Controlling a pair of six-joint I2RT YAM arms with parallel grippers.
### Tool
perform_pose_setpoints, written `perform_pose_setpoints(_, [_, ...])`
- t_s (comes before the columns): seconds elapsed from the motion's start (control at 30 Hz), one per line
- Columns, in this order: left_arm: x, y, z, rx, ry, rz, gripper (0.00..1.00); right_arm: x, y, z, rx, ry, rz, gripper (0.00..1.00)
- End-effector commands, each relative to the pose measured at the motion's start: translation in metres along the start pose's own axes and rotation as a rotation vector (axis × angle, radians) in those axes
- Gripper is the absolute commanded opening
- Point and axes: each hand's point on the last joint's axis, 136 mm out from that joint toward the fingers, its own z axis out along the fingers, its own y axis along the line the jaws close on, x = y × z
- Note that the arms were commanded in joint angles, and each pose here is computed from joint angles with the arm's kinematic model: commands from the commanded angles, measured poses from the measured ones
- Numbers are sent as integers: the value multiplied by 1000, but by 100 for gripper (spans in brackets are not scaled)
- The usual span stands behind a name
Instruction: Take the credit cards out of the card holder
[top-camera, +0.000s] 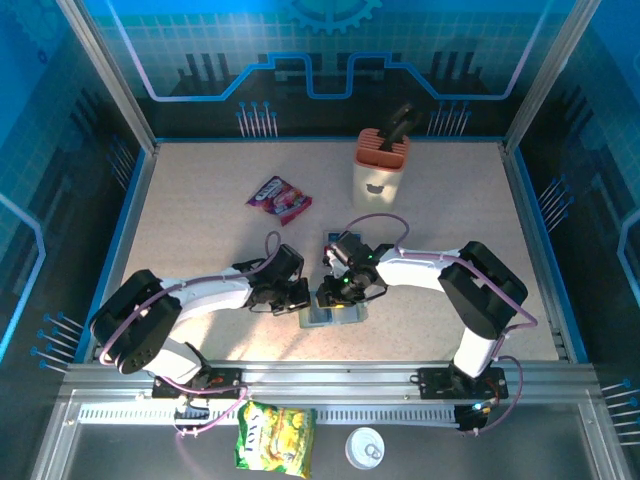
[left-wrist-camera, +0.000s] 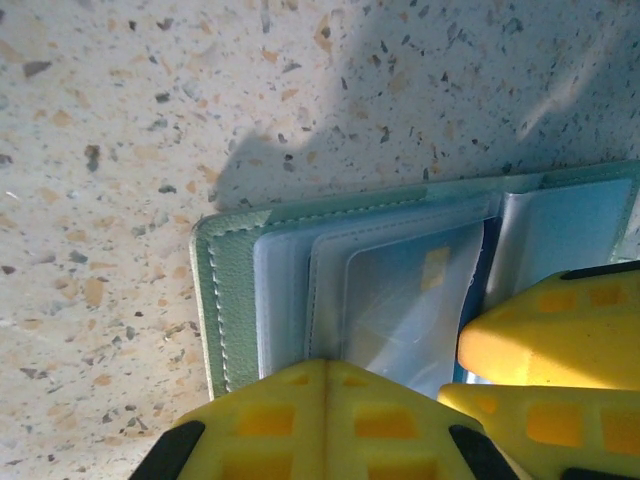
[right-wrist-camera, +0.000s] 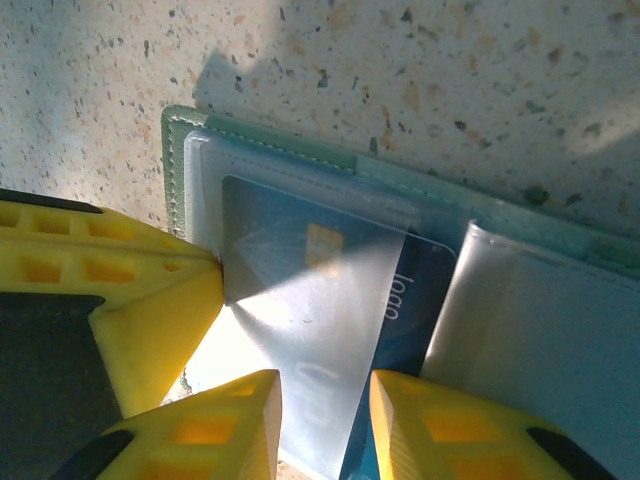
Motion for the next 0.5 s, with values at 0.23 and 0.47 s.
perform_pose_setpoints(0.23, [11, 19, 4, -62, 39, -31, 0, -1, -16, -12, 108, -18, 1, 30])
perform_pose_setpoints(0.47, [9, 22, 1, -76, 30, -21, 0, 2, -7, -18, 106, -3, -24, 29])
